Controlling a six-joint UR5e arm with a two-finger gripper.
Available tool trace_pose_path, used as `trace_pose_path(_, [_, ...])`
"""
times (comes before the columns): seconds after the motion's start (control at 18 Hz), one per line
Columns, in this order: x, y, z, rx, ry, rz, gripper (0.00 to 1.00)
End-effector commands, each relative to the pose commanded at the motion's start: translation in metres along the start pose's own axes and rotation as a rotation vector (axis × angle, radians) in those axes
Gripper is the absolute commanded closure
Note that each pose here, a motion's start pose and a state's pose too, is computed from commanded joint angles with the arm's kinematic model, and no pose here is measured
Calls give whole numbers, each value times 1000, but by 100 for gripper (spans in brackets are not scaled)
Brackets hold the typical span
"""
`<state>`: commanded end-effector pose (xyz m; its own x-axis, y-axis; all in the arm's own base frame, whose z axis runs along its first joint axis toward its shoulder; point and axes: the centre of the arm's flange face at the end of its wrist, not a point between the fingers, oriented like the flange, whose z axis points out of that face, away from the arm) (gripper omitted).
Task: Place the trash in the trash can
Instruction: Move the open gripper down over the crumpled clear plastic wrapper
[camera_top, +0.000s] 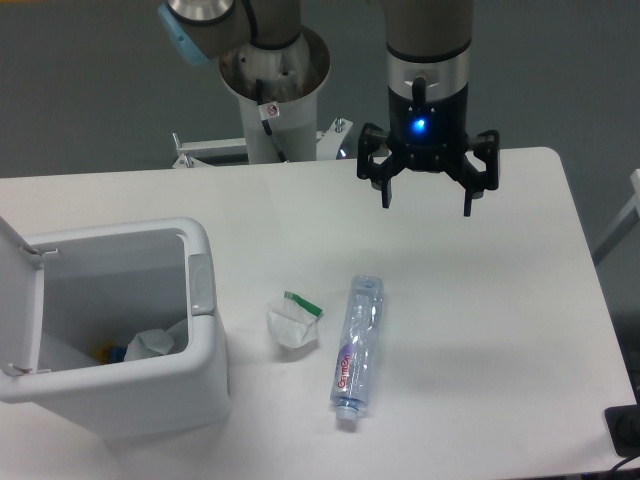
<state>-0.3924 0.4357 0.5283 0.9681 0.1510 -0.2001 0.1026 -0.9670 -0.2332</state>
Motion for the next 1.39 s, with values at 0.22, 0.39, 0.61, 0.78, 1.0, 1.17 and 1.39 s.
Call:
trace_pose_path(0.22, [6, -1, 7, -4, 9, 5, 0])
trace_pose_path(0.39, [13, 3, 30, -13, 18, 9, 0])
trace_pose_path(0.61, [32, 7, 69, 27, -15, -25, 0])
trace_pose_path(0.78, [71, 7, 106, 2, 31, -58, 0])
trace_pose_path(1.0, [126, 3, 156, -55, 113, 67, 0])
trace_pose_path(1.17, [165, 6, 208, -129, 196, 139, 0])
trace_pose_path(1.39, [197, 4, 254, -104, 288, 147, 0])
